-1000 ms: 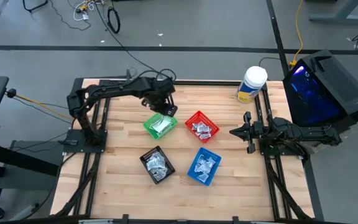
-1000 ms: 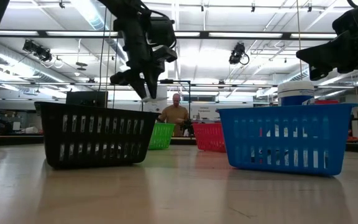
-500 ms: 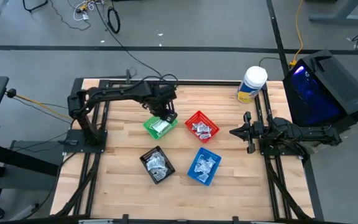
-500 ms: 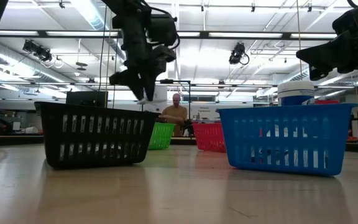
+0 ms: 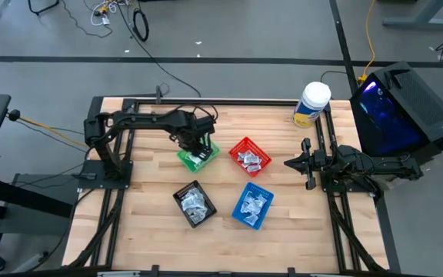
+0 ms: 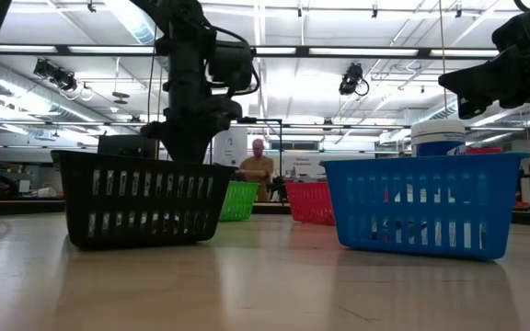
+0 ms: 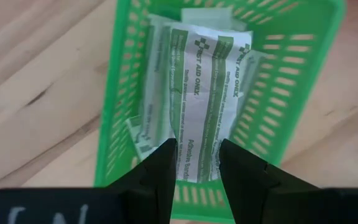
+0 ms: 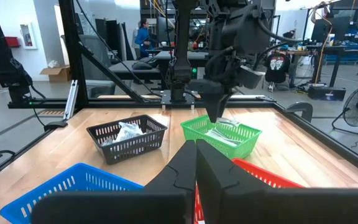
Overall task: Pick & Place First Aid Supplies
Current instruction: Put the green bandage pack into the green bin, then return to Home Position
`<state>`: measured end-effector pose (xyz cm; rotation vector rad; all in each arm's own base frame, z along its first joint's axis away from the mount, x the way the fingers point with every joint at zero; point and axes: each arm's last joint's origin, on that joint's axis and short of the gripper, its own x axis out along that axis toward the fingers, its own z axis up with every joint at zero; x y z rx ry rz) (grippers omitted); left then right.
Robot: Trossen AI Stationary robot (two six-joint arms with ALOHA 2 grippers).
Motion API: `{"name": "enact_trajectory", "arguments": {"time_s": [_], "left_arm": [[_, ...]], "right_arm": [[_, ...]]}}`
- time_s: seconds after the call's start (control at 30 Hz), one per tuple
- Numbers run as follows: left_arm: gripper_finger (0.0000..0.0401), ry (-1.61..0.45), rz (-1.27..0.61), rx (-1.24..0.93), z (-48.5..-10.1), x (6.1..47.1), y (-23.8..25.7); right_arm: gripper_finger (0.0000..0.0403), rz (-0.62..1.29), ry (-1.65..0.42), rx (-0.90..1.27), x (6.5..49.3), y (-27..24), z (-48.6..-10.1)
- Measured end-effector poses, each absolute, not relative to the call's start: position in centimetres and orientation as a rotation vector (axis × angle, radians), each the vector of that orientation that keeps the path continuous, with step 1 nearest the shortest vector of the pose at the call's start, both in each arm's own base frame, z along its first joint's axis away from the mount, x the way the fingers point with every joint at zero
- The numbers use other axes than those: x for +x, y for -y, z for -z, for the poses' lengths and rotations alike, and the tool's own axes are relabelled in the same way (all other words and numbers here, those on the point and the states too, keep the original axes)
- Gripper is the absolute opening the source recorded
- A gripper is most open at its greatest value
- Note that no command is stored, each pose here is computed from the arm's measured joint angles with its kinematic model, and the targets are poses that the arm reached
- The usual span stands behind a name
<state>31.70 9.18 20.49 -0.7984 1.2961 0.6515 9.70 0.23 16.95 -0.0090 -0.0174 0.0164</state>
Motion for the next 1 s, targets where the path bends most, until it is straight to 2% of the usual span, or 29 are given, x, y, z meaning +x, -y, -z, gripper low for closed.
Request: {"name": "enact_trajectory", "arguments": {"time_s": [0.53,0.63,0.87,1.0], "left_arm": [[0.0129,-1.296,-0.662,-0.737,-20.35,31.7,-9.09],[0.0149,-1.297,-0.66,-0.734,-20.35,31.69,-9.1],[0.0224,-1.3,-0.643,-0.76,-20.35,31.72,-9.03],[0.0248,-1.301,-0.642,-0.762,-20.35,31.71,-9.03]], "right_arm": [[0.0013,-0.016,0.018,-0.009,9.7,-0.23,-16.96],[0.0013,-0.016,0.017,-0.009,9.7,-0.23,-16.95],[0.0013,-0.017,0.018,-0.009,9.7,-0.23,-16.95],[0.0013,-0.017,0.017,-0.009,9.7,-0.23,-16.95]]}}
